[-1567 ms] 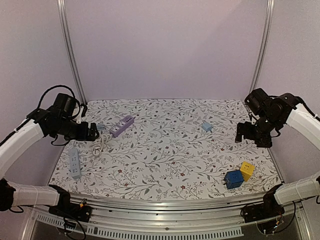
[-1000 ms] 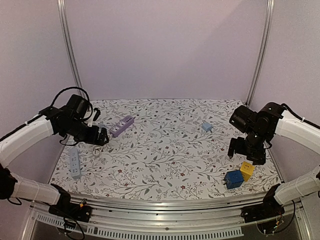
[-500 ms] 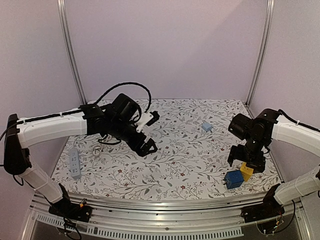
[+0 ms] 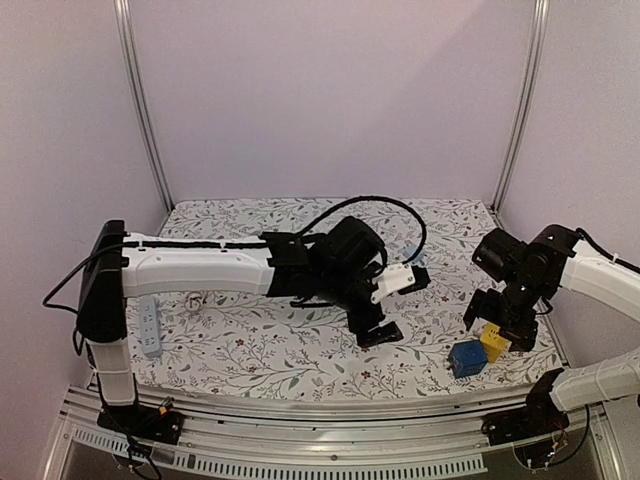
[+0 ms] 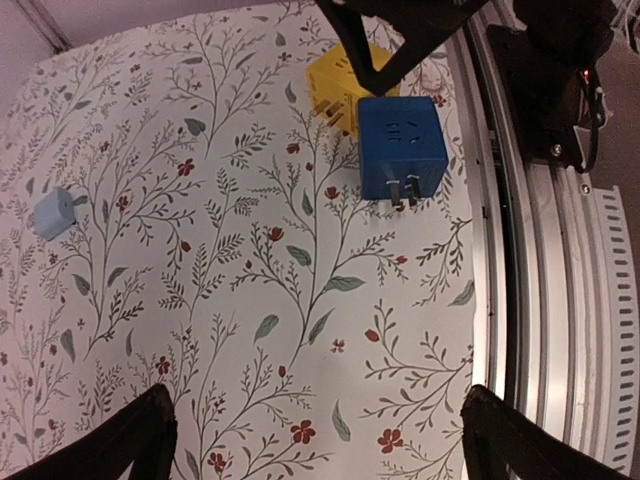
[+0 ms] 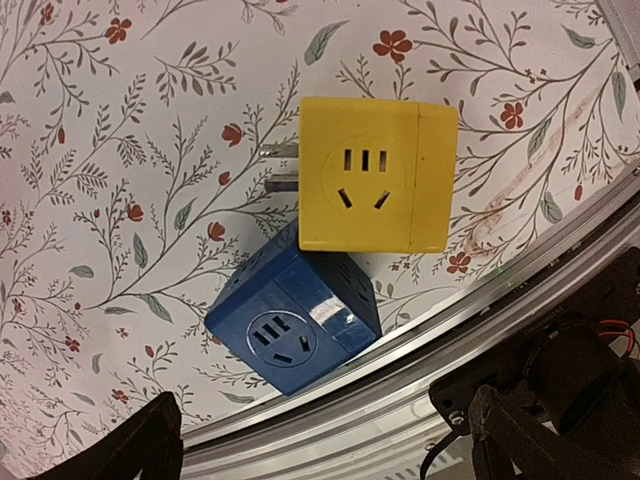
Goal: Insert the plug
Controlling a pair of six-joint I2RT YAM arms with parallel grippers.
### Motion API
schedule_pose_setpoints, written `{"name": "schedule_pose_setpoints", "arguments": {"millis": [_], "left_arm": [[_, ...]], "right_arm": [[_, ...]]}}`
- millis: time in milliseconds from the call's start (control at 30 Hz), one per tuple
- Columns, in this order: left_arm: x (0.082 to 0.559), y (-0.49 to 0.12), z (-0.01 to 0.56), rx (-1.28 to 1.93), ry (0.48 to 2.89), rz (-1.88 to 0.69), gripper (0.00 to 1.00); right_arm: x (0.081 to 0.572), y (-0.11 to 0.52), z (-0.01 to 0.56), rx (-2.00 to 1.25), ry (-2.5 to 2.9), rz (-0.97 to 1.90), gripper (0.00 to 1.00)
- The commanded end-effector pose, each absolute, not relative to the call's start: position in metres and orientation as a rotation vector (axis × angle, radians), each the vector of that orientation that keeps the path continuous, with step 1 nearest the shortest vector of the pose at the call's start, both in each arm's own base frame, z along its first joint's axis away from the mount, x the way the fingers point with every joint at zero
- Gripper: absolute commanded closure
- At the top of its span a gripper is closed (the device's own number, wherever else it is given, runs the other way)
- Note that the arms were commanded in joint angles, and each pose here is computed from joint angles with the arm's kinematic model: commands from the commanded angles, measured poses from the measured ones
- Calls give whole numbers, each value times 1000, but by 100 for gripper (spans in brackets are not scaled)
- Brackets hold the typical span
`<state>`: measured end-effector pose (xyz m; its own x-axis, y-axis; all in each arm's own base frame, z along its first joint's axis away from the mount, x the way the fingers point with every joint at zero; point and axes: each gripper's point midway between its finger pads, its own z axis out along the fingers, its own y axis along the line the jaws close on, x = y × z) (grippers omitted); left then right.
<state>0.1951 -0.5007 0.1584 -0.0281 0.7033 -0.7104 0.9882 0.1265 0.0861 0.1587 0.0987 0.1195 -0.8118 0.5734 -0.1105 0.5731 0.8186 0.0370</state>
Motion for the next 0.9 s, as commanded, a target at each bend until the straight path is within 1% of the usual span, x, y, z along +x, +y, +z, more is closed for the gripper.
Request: {"name": "schedule_pose_setpoints", "arguments": {"millis": [0,167,300,400,567,667,867], "left_arm": [[192,-529,158,1673,1698,-587,0],[180,-553,146,1685,1672,-643,1],[167,-572,133,1712,1649,-654,0],[162,-587,128,1695,1652,-672,0],[149,-612,126,1711,1620,-672,0],[147,-619,120,1713,1630,-626,1],[159,-631,96,1649,1708,-568,1]], "right_arm": [[152,78,131,1116,2738,24,1],[158,59,154,1300,2504,119,1],[168,55,181,1320,2410,163,1],[177,47,216,1262,2354,141,1],[186,22,270,1091,2275,1,1],[191,20,290,1031,2246,18,1],[195,20,317,952,2171,131,1]]}}
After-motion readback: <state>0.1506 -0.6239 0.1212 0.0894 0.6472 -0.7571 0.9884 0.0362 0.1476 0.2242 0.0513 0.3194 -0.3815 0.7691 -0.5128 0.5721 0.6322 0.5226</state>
